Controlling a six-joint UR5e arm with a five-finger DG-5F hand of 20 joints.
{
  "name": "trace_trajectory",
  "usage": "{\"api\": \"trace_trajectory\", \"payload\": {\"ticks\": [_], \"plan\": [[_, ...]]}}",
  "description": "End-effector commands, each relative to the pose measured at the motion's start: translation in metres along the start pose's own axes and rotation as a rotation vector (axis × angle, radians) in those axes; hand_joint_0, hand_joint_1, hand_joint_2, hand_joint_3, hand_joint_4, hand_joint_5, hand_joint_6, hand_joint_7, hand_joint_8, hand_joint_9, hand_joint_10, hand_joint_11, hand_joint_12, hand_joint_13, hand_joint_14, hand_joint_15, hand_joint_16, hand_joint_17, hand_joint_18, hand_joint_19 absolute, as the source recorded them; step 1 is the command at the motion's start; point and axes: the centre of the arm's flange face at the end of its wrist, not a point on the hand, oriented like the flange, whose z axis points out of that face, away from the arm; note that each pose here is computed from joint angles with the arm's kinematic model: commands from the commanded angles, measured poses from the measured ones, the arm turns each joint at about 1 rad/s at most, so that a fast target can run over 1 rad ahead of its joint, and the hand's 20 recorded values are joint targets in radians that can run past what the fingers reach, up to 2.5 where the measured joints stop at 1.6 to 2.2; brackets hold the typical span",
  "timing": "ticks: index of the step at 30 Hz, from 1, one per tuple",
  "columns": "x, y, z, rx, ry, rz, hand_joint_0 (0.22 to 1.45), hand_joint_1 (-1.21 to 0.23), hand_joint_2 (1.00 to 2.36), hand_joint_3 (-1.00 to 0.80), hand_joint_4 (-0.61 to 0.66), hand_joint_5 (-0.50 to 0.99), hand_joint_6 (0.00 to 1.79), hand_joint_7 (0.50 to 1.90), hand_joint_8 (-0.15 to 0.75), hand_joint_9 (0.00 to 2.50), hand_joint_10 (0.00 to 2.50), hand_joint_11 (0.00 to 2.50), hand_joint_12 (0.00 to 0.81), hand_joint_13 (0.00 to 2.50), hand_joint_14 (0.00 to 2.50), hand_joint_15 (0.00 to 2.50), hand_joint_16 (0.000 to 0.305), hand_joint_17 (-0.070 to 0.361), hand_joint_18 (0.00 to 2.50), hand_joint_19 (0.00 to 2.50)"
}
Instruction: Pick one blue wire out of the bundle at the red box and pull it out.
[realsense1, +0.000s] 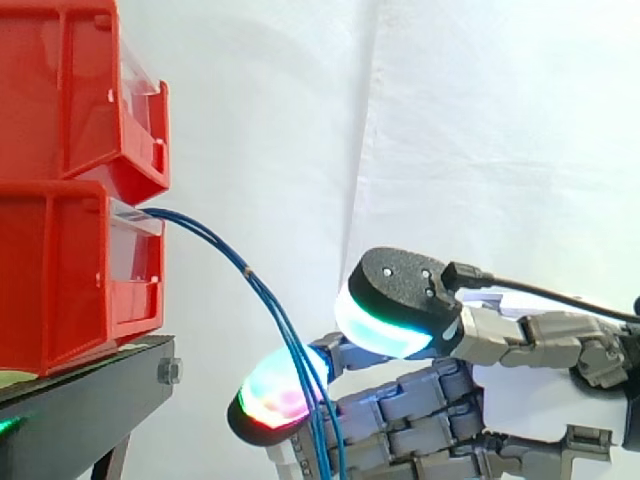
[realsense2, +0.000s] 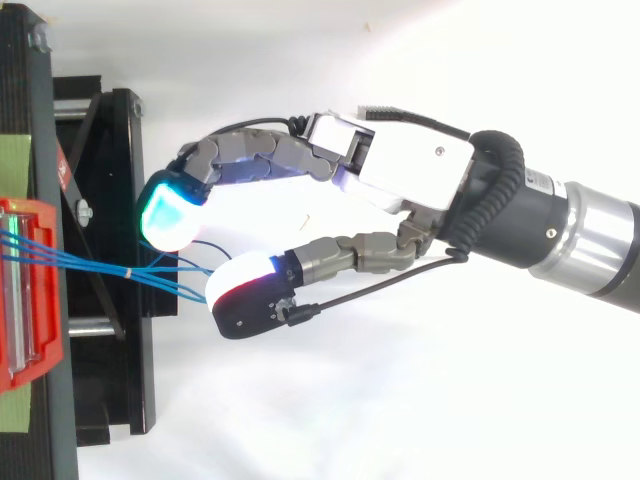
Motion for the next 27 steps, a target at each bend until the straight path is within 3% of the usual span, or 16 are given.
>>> {"api": "trace_trajectory", "payload": {"ticks": [1,5,11,12,19,27], "plan": [[0.007,-0.008,0.002,-0.005,-0.001,-0.005,0.54,-0.62,1.00,-0.50,0.27,-0.14,0.50,0.92,0.248,0.62,0.00,0.10,0.343,0.34,0.01,0.13,0.054,0.123,0.13,0.25],[0.012,-0.002,0.008,-0.030,-0.006,0.006,0.54,-0.62,1.00,-0.50,0.27,-0.14,0.50,0.93,0.249,0.63,0.00,0.10,0.344,0.35,0.00,0.12,0.054,0.122,0.13,0.25],[0.014,0.015,0.018,-0.033,0.001,0.007,0.55,-0.62,1.00,-0.50,0.27,-0.13,0.50,0.98,0.250,0.63,0.00,0.12,0.343,0.35,0.00,0.13,0.054,0.122,0.15,0.26],[0.015,0.027,0.024,-0.035,0.008,0.004,0.55,-0.62,1.00,-0.50,0.27,-0.13,0.50,0.98,0.250,0.63,0.00,0.11,0.342,0.35,0.00,0.13,0.054,0.122,0.15,0.26],[0.021,0.032,0.025,-0.049,0.007,-0.027,0.55,-0.64,1.00,-0.49,0.25,-0.12,0.50,1.14,0.250,0.63,0.00,0.12,0.342,0.35,0.00,0.13,0.054,0.122,0.16,0.26],[0.025,0.033,0.024,-0.056,0.009,-0.024,0.56,-0.66,1.00,-0.45,0.21,-0.11,0.51,1.23,0.250,0.63,0.00,0.13,0.339,0.36,0.01,0.13,0.053,0.120,0.17,0.26]]}}
